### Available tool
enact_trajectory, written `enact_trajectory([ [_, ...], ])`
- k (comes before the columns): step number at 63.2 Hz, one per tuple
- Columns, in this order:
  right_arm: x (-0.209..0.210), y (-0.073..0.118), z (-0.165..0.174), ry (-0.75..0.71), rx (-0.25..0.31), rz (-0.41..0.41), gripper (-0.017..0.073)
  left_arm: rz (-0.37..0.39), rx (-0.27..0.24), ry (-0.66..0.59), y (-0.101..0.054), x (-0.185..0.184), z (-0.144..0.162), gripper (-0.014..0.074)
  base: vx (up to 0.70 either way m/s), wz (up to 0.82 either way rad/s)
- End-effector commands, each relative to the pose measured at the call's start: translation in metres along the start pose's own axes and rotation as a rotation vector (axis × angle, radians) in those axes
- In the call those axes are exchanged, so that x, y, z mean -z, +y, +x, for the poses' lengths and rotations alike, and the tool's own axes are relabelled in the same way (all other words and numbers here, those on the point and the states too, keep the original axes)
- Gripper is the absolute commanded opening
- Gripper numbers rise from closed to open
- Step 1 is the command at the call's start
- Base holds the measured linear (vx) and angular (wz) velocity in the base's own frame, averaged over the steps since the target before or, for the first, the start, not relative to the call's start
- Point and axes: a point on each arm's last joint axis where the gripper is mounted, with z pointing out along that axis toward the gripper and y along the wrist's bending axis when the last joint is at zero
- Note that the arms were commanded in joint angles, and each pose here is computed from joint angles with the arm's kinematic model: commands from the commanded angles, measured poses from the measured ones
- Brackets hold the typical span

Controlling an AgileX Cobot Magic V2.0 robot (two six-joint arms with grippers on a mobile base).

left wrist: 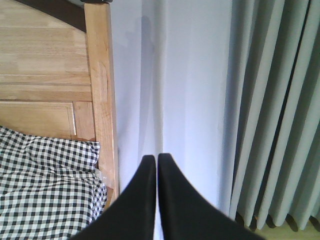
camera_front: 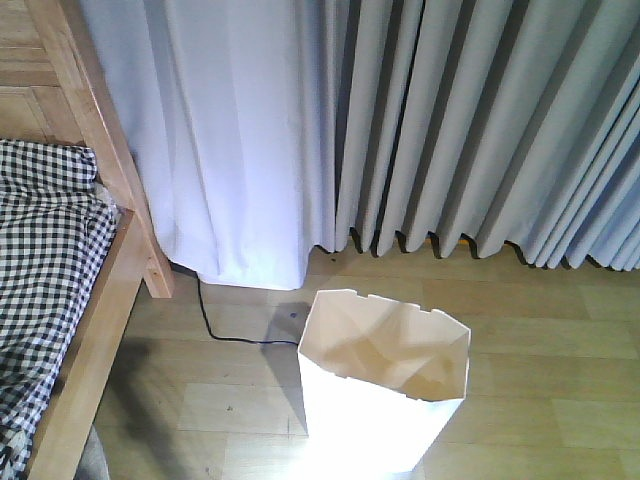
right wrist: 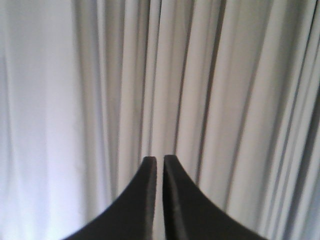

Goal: Move trash bin to bedside with robot

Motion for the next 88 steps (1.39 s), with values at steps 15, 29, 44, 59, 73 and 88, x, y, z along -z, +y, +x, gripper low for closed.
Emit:
enact_trajectory([
  [15, 0.001, -0.002, -0.012, -0.061, -0.061, 0.018, -0.001, 0.006, 0.012, -0.06, 0.0, -0.001, 0.002, -0.0006, 0.0, 0.0],
  [29, 0.001, -0.002, -0.012, -0.061, -0.057, 0.018, -0.001, 0.006, 0.012, -0.06, 0.0, -0.001, 0.002, -0.0006, 0.0, 0.0],
  [44, 0.005, -0.007, 0.012, -0.066, 0.017, 0.083, -0.001, 0.006, 0.012, -0.06, 0.0, -0.001, 0.002, -0.0006, 0.0, 0.0],
  [59, 0.006, -0.005, 0.06, -0.067, -0.081, 0.069, -0.001, 0.006, 0.012, -0.06, 0.0, -0.001, 0.002, -0.0006, 0.0, 0.0],
  [73, 0.008, -0.002, 0.072, -0.043, -0.061, 0.027, -0.001, 0.006, 0.012, -0.06, 0.0, -0.001, 0.002, -0.0006, 0.0, 0.0],
  [88, 0.008, -0.002, 0.072, -0.043, -0.06, 0.027, -0.001, 0.006, 0.012, -0.06, 0.0, -0.001, 0.002, -0.0006, 0.0, 0.0],
])
